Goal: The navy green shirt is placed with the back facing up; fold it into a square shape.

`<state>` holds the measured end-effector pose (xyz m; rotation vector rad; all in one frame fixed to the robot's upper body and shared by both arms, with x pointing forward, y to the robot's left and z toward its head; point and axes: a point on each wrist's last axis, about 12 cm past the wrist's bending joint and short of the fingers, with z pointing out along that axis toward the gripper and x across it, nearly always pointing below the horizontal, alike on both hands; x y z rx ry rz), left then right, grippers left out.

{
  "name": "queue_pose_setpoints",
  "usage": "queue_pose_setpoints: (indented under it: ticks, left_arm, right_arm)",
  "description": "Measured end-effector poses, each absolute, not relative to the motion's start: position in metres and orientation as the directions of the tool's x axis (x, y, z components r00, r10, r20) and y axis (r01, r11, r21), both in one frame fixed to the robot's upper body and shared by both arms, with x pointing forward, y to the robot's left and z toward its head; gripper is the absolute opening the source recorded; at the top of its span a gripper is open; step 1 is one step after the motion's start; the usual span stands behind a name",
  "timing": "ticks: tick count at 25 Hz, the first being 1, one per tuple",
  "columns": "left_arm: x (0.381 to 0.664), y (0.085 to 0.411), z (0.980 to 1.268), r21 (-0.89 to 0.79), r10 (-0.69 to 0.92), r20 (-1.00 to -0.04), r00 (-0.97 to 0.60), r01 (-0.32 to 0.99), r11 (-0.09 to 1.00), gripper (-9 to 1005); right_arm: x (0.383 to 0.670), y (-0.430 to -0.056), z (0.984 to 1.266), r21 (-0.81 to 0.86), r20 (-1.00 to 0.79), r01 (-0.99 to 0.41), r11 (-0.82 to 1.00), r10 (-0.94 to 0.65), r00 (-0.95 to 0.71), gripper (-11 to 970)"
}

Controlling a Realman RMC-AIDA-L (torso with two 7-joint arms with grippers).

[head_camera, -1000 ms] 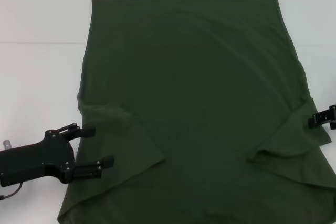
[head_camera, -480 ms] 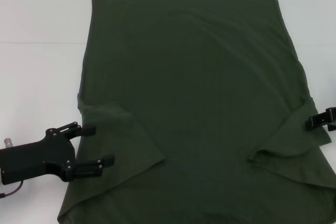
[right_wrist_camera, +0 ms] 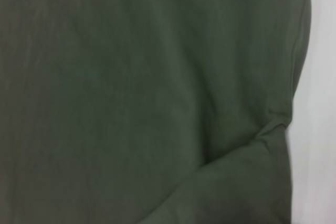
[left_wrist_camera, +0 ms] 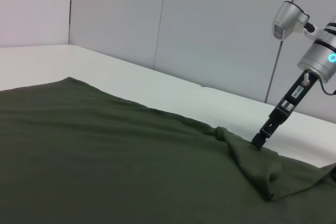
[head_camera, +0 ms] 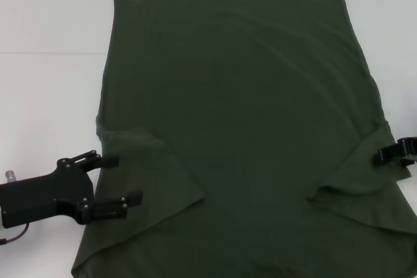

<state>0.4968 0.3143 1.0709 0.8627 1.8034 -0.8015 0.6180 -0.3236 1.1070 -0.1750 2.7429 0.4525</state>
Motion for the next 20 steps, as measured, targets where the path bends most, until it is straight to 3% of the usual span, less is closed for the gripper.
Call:
queue_pose_setpoints:
  ticks: [13, 20]
  left_arm:
    - [0.499, 0.313, 1.072, -0.148, 0.207, -0.932, -0.299, 0.832, 0.535, 933]
    - [0.501, 0.313, 1.073, -0.165, 0.175, -0.936, -0.307, 0.818, 0.551, 933]
  right_arm:
    - [0.607, -0.327, 1.112, 0.458, -0.329, -0.126, 0.88, 0.036, -0.944, 691]
    - [0.571, -0.351, 1.11, 0.746, -0.345, -0.08, 0.661, 0.28, -0.896, 691]
